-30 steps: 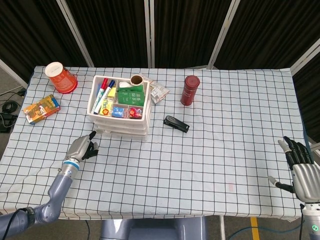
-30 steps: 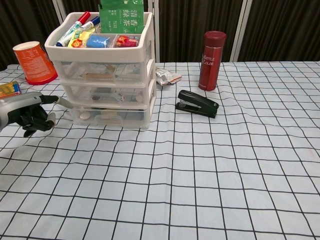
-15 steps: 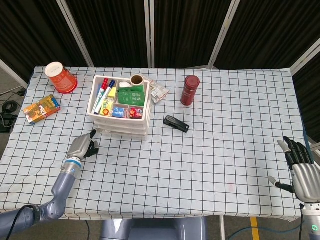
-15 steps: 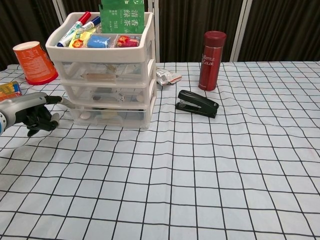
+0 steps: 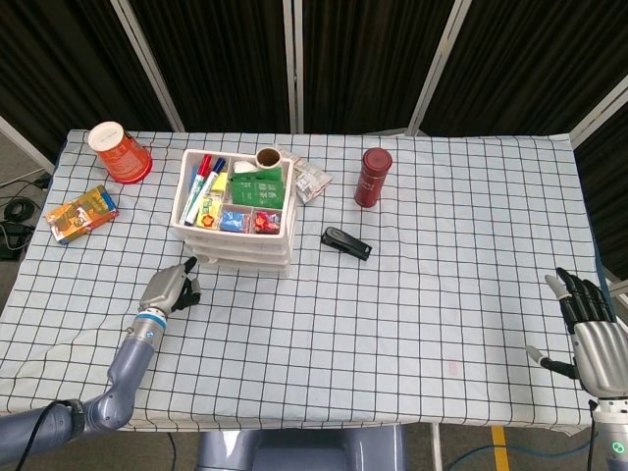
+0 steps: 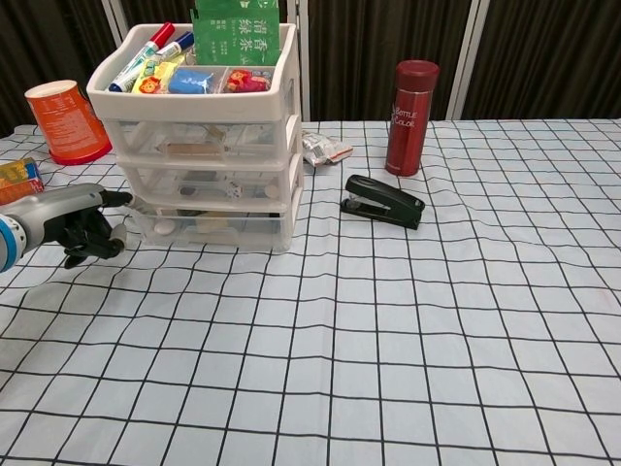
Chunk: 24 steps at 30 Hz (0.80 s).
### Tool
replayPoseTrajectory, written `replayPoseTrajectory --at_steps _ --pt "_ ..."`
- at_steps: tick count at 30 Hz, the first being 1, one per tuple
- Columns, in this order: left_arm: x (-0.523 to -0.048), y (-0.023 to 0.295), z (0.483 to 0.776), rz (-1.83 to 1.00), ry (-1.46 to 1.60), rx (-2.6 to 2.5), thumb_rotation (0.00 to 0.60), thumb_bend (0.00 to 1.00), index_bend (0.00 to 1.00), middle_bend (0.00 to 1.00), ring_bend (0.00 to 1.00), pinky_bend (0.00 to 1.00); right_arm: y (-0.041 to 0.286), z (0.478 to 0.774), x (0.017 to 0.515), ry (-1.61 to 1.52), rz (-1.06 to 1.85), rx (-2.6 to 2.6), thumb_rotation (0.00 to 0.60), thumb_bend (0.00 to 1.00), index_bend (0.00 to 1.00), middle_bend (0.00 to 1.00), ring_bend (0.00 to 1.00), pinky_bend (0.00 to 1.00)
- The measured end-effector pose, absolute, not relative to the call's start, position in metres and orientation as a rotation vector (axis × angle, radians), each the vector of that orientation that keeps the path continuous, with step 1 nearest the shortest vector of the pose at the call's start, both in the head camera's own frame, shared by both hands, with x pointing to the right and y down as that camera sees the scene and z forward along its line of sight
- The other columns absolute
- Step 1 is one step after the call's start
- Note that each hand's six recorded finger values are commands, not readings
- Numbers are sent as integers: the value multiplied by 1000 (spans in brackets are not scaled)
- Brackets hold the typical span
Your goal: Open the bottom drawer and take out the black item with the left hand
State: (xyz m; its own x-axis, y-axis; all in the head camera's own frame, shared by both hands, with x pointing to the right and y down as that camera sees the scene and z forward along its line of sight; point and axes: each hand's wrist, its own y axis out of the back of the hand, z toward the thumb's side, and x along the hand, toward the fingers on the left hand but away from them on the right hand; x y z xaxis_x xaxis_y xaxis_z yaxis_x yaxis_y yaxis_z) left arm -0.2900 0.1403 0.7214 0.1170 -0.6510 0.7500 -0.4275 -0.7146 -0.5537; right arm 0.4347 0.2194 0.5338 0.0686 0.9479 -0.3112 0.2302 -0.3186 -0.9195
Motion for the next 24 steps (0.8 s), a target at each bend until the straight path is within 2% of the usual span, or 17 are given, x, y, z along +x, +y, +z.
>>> replayPoseTrajectory --at_steps 14,24 --pt "-292 140 716 -1639 1087 -2204 600 856 539 919 911 765 220 535 435 -1189 1302 -1648 600 23 14 0 0 0" --pt "-293 142 716 -1646 1079 -2211 600 856 564 919 911 765 220 535 435 -1190 1302 -1648 600 24 13 0 0 0"
